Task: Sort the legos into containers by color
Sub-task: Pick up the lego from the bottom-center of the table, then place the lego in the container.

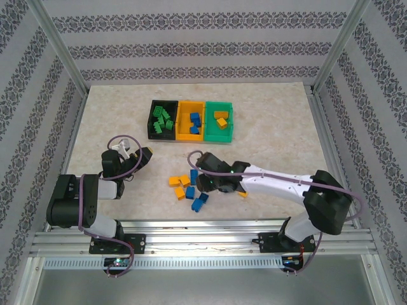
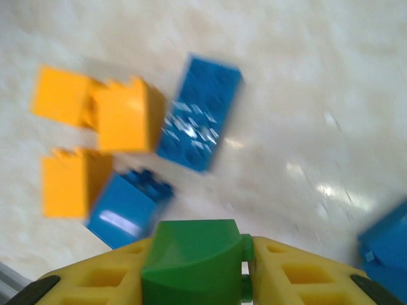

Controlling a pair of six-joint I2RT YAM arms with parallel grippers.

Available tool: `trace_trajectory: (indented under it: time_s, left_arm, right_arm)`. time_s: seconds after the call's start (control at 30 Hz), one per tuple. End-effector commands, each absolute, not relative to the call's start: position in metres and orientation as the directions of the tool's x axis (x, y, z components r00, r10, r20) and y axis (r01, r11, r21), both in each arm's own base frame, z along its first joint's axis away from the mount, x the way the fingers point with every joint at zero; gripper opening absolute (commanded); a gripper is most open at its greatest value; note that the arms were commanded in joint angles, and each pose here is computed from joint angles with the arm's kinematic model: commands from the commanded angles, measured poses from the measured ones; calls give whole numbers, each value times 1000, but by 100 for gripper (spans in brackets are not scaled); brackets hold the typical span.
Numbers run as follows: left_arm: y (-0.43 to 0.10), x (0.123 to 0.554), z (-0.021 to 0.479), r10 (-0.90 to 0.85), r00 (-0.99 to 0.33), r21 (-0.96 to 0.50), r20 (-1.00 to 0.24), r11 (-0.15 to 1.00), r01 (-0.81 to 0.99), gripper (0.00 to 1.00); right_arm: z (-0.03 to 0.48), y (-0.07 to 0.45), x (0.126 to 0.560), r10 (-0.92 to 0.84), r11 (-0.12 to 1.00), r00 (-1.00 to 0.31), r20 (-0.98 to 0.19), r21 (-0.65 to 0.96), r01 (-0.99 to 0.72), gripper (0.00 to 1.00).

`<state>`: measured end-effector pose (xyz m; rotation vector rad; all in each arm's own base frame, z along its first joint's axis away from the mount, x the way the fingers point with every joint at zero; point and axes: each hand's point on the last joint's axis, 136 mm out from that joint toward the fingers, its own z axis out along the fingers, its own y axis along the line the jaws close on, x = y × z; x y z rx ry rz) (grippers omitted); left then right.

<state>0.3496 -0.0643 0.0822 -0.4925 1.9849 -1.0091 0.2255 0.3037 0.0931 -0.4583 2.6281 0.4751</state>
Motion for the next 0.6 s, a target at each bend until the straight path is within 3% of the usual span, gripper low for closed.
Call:
trace_trajectory:
  time_s: [0.0,0.23,0.57]
  left_arm:
    - [-63,351,87,-644,-563,-801,-517,596,53,57]
    - [-63,352,86,-644,-564,-800,-516,598,49,57]
    - [-64,353,89,-640,-567,-801,-518,596,58,57]
  right_arm:
    - [121,331,260,-261,845,-788,-557,263,-465,39]
    - [165,399,335,-239,784,-701,-672,292,-548,39]
    - [178,455,453,-155,758,-666,-729,345,-554,40]
